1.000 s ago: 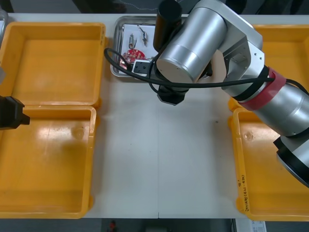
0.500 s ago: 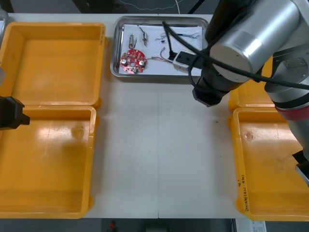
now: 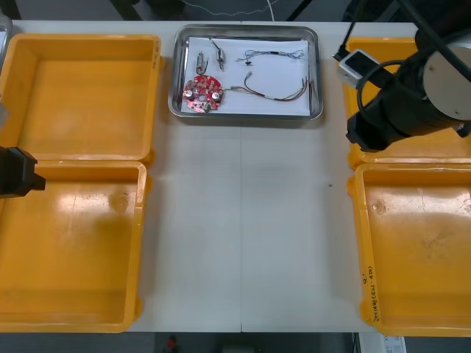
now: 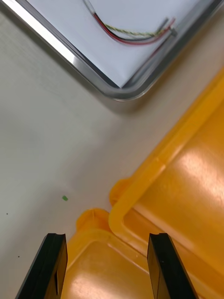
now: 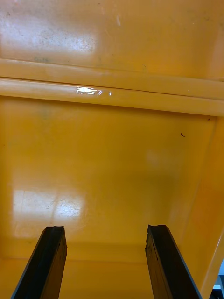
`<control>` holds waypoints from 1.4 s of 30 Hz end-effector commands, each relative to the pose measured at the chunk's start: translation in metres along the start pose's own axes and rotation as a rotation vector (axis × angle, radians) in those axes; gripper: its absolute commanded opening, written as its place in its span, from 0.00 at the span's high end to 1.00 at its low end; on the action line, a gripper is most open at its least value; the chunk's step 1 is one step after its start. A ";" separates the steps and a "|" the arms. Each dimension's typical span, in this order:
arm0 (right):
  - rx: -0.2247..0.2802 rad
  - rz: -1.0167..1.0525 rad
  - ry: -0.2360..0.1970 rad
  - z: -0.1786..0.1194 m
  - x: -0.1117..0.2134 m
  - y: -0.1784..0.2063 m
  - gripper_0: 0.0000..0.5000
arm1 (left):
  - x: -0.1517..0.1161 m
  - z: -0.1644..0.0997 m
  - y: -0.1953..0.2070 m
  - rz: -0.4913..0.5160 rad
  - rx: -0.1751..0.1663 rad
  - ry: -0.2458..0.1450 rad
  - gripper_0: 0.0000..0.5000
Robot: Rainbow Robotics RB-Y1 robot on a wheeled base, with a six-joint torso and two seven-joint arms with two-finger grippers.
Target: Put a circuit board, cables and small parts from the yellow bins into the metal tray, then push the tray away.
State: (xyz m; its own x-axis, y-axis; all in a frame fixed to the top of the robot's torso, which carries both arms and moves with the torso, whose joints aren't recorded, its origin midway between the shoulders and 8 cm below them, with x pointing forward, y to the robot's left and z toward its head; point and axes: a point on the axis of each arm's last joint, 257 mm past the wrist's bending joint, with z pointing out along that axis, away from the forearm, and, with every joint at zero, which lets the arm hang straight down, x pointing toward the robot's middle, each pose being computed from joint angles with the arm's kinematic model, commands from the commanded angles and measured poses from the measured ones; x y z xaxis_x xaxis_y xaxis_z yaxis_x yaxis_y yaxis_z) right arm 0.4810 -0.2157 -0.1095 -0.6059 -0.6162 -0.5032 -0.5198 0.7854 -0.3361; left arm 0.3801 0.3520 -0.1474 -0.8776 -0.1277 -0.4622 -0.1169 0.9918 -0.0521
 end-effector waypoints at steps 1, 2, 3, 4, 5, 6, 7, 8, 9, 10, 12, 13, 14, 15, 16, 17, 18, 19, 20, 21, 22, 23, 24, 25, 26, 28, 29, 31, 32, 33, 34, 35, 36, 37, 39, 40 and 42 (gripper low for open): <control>0.063 0.198 -0.004 -0.014 0.038 -0.032 0.00 | -0.004 -0.013 0.014 0.090 -0.041 -0.025 0.00; 0.066 0.222 -0.005 -0.014 0.042 -0.035 0.00 | -0.004 -0.013 0.014 0.090 -0.041 -0.025 0.00; 0.068 0.265 -0.005 -0.015 0.048 -0.038 0.00 | -0.004 -0.013 0.014 0.090 -0.041 -0.025 0.00; 0.071 0.306 -0.005 -0.016 0.055 -0.043 0.00 | -0.004 -0.013 0.014 0.090 -0.041 -0.025 0.00; 0.072 0.344 0.004 -0.016 0.064 -0.046 0.00 | -0.004 -0.013 0.014 0.090 -0.041 -0.025 0.00; 0.077 0.360 0.007 -0.016 0.069 -0.049 0.00 | -0.004 -0.013 0.014 0.090 -0.041 -0.025 0.00; 0.080 0.390 0.013 -0.017 0.077 -0.053 0.00 | -0.004 -0.013 0.014 0.090 -0.041 -0.025 0.00; 0.084 0.413 0.019 -0.017 0.085 -0.057 0.00 | -0.004 -0.013 0.014 0.090 -0.041 -0.025 0.00; 0.086 0.426 0.019 -0.018 0.089 -0.060 0.00 | -0.004 -0.013 0.014 0.090 -0.041 -0.025 0.00; 0.092 0.454 0.023 -0.019 0.097 -0.065 0.00 | -0.004 -0.013 0.014 0.090 -0.041 -0.025 0.00; 0.101 0.491 0.031 -0.021 0.111 -0.073 0.00 | -0.004 -0.013 0.014 0.090 -0.041 -0.025 0.00; 0.110 0.514 0.034 -0.023 0.120 -0.079 0.00 | -0.004 -0.013 0.014 0.090 -0.041 -0.025 0.00; 0.117 0.536 0.042 -0.025 0.131 -0.084 0.00 | -0.004 -0.013 0.014 0.090 -0.041 -0.025 0.00; 0.121 0.544 0.045 -0.026 0.136 -0.086 0.00 | -0.004 -0.013 0.014 0.090 -0.041 -0.025 0.00; 0.127 0.559 0.053 -0.028 0.145 -0.090 0.00 | -0.004 -0.013 0.014 0.090 -0.041 -0.025 0.00; 0.123 0.569 0.060 -0.029 0.151 -0.091 0.00 | -0.004 -0.013 0.014 0.090 -0.041 -0.025 0.00; 0.119 0.578 0.060 -0.030 0.154 -0.091 0.00 | -0.004 -0.013 0.014 0.090 -0.041 -0.025 0.00; 0.115 0.589 0.066 -0.031 0.161 -0.092 0.00 | -0.004 -0.013 0.014 0.090 -0.041 -0.025 0.00; 0.111 0.598 0.074 -0.032 0.168 -0.092 0.00 | -0.004 -0.013 0.014 0.090 -0.041 -0.025 0.00; 0.110 0.609 0.082 -0.033 0.175 -0.093 0.00 | -0.004 -0.013 0.014 0.090 -0.041 -0.025 0.00; 0.107 0.611 0.087 -0.033 0.179 -0.092 0.00 | -0.004 -0.013 0.014 0.090 -0.041 -0.025 0.00; 0.104 0.623 0.090 -0.035 0.184 -0.093 0.00 | -0.004 -0.013 0.014 0.090 -0.041 -0.025 0.00; 0.104 0.631 0.099 -0.036 0.191 -0.093 0.00 | -0.004 -0.013 0.014 0.090 -0.041 -0.025 0.00; 0.104 0.632 0.103 -0.036 0.193 -0.093 0.00 | -0.004 -0.013 0.014 0.090 -0.041 -0.025 0.00; 0.104 0.638 0.112 -0.036 0.198 -0.092 0.00 | -0.004 -0.013 0.014 0.090 -0.041 -0.025 0.00; 0.102 0.640 0.124 -0.036 0.204 -0.091 0.00 | -0.004 -0.013 0.014 0.090 -0.041 -0.025 0.00; 0.104 0.646 0.129 -0.035 0.207 -0.091 0.00 | -0.004 -0.013 0.014 0.090 -0.041 -0.025 0.00; 0.104 0.652 0.134 -0.035 0.210 -0.091 0.00 | -0.004 -0.013 0.014 0.090 -0.041 -0.025 0.00; 0.104 0.655 0.135 -0.035 0.211 -0.090 0.00 | -0.004 -0.013 0.014 0.090 -0.041 -0.025 0.00; 0.104 0.658 0.135 -0.036 0.211 -0.091 0.00 | -0.004 -0.013 0.014 0.090 -0.041 -0.025 0.00; 0.105 0.661 0.133 -0.036 0.211 -0.091 0.00 | -0.004 -0.013 0.014 0.090 -0.041 -0.025 0.00; 0.105 0.664 0.133 -0.036 0.211 -0.091 0.00 | -0.004 -0.013 0.014 0.090 -0.041 -0.025 0.00; 0.106 0.665 0.132 -0.036 0.211 -0.091 0.00 | -0.004 -0.013 0.014 0.090 -0.041 -0.025 0.00; 0.107 0.669 0.131 -0.037 0.211 -0.092 0.00 | -0.004 -0.013 0.014 0.090 -0.041 -0.025 0.00; 0.106 0.670 0.132 -0.036 0.211 -0.091 0.00 | -0.004 -0.013 0.014 0.090 -0.041 -0.025 0.00; 0.105 0.671 0.136 -0.036 0.213 -0.091 0.00 | -0.004 -0.013 0.014 0.090 -0.041 -0.025 0.00; 0.107 0.673 0.139 -0.036 0.215 -0.091 0.00 | -0.004 -0.013 0.014 0.090 -0.041 -0.025 0.00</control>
State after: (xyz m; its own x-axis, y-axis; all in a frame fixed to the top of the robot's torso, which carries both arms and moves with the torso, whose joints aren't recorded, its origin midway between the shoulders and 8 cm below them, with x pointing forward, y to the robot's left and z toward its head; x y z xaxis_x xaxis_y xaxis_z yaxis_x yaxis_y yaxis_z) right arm 0.3824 -0.4034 -0.1740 -0.8649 -0.0311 -0.5010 -0.0081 0.9988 -0.0479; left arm 0.3796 0.3522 -0.1481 -0.8784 -0.1280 -0.4605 -0.1173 0.9917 -0.0519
